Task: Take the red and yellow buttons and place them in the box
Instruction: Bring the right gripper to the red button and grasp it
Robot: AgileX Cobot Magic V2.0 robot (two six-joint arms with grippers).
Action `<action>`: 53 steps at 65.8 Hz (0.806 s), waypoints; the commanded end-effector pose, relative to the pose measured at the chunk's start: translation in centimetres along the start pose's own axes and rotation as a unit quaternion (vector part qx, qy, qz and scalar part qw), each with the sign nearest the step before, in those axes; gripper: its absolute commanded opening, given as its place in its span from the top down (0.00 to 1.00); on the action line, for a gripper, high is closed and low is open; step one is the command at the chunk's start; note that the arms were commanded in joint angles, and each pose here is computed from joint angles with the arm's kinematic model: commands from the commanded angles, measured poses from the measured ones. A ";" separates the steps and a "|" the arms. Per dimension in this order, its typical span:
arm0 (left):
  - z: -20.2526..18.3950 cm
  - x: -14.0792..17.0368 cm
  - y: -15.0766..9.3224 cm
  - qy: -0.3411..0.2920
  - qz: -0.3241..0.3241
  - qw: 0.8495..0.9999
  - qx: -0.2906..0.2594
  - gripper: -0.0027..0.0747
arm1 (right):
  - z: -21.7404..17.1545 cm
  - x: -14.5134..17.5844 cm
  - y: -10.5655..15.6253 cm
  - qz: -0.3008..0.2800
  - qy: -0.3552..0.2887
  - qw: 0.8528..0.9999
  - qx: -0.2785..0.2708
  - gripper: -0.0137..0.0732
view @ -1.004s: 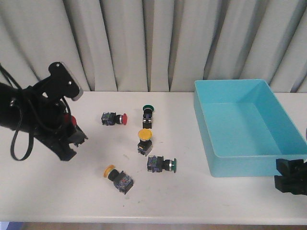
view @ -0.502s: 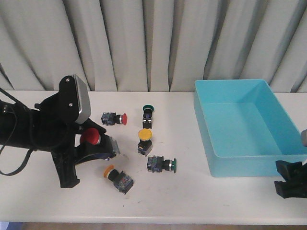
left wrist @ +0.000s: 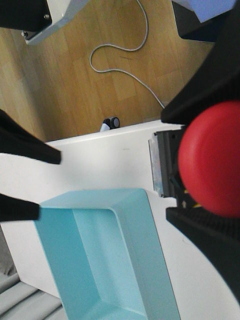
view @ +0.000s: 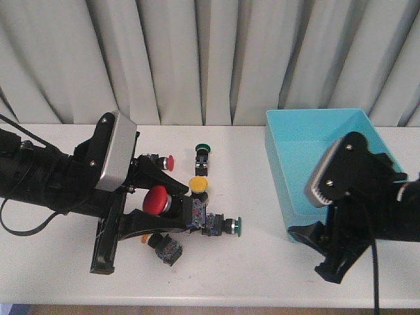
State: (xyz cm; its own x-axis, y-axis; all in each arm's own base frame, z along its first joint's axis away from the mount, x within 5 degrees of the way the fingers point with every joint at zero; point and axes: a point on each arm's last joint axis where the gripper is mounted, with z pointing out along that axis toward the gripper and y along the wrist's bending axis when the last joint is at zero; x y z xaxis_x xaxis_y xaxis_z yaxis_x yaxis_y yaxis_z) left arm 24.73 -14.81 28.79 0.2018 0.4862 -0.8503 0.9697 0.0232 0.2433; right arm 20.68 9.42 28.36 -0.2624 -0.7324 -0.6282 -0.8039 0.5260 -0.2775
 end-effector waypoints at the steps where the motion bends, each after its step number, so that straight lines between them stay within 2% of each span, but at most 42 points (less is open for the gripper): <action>1: -0.7 -2.0 0.1 -0.047 0.006 0.999 -0.014 0.75 | 0.1 -3.1 -0.2 -0.063 -0.053 0.997 -0.015 0.22; 12: -0.7 -2.0 0.1 -0.047 0.006 0.999 -0.013 0.75 | 1.7 -6.7 1.0 -0.147 -0.082 0.983 -0.070 0.22; 21: -0.7 -2.0 0.1 -0.048 0.006 0.999 -0.012 0.75 | 2.6 -8.9 1.8 -0.182 -0.097 0.975 -0.088 0.22; 30: -0.7 -2.0 0.1 -0.048 0.006 0.999 -0.012 0.75 | 3.5 -9.6 3.2 -0.216 -0.099 0.965 -0.110 0.23; 36: -0.7 -2.0 0.1 -0.048 0.006 0.999 -0.012 0.75 | 3.5 -9.8 3.7 -0.220 -0.102 0.963 -0.119 0.23; 53: -0.7 -2.0 0.1 -0.048 0.006 0.999 -0.012 0.75 | 3.3 -10.5 3.7 -0.179 -0.133 0.967 -0.120 0.24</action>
State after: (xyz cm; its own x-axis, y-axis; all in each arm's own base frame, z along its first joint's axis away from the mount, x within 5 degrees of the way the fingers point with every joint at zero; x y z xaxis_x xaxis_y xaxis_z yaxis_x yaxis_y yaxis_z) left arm 24.68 -14.84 28.78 0.2109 0.4828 -0.8499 0.9687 0.0130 0.2478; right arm 22.08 20.42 29.24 0.1620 -0.7533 -0.6375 -0.9492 0.0576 -0.3093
